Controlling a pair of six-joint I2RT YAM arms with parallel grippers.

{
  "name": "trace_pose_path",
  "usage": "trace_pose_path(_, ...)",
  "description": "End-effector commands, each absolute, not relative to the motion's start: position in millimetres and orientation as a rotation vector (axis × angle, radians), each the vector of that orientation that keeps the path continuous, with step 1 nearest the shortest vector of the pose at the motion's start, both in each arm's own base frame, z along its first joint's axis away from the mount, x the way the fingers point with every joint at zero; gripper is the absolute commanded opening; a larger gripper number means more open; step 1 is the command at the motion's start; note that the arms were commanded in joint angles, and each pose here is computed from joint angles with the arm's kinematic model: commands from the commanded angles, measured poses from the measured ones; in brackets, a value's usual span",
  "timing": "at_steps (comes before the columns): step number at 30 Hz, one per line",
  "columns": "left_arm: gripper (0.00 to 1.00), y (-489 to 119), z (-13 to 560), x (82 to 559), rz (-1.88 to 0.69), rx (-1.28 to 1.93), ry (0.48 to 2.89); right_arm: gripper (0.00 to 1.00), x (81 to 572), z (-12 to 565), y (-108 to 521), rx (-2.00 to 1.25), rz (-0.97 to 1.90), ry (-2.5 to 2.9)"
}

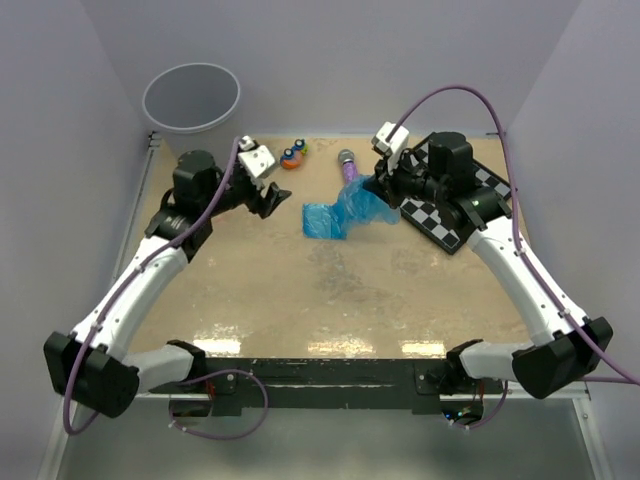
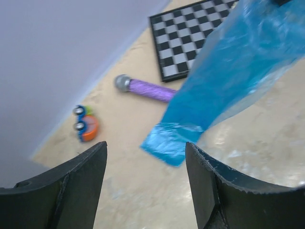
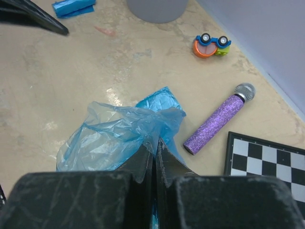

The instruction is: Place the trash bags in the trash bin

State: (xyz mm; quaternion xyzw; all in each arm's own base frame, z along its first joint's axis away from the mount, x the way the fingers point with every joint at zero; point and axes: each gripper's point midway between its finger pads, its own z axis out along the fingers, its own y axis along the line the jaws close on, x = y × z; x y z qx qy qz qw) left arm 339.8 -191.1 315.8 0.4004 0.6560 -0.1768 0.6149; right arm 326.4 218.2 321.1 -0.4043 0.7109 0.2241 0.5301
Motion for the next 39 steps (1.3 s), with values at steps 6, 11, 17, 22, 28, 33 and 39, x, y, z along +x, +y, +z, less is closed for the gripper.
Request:
trace_pose_path(6, 0.68, -272, 345, 320, -0.913, 0.859, 1.517, 0.00, 322, 357, 242, -0.946, 0.612, 1.594)
trace_pose_path(11, 0.65, -291, 349, 309, -1.028, 0.894, 1.506, 0.00, 321, 360, 250, -0.947, 0.605, 1.581)
trace_pose_path(17, 0.60, -307, 357, 302, -1.134, 0.910, 1.474, 0.00, 322, 358, 251, -0.945, 0.585, 1.580)
trace_pose_path(22, 0.50, -309, 351, 309, -1.107, 0.909, 1.482, 0.00, 322, 356, 250, -0.948, 0.578, 1.585)
trace_pose_path(28, 0.36, -312, 354, 305, -1.136, 0.925, 1.458, 0.00, 326, 350, 248, -0.941, 0.560, 1.601)
trace_pose_path(33, 0.31, -308, 349, 309, -1.102, 0.903, 1.476, 0.00, 329, 341, 259, -0.957, 0.598, 1.618)
trace_pose_path(39, 0.20, -303, 343, 312, -1.053, 0.882, 1.497, 0.00, 339, 341, 264, -0.941, 0.593, 1.627)
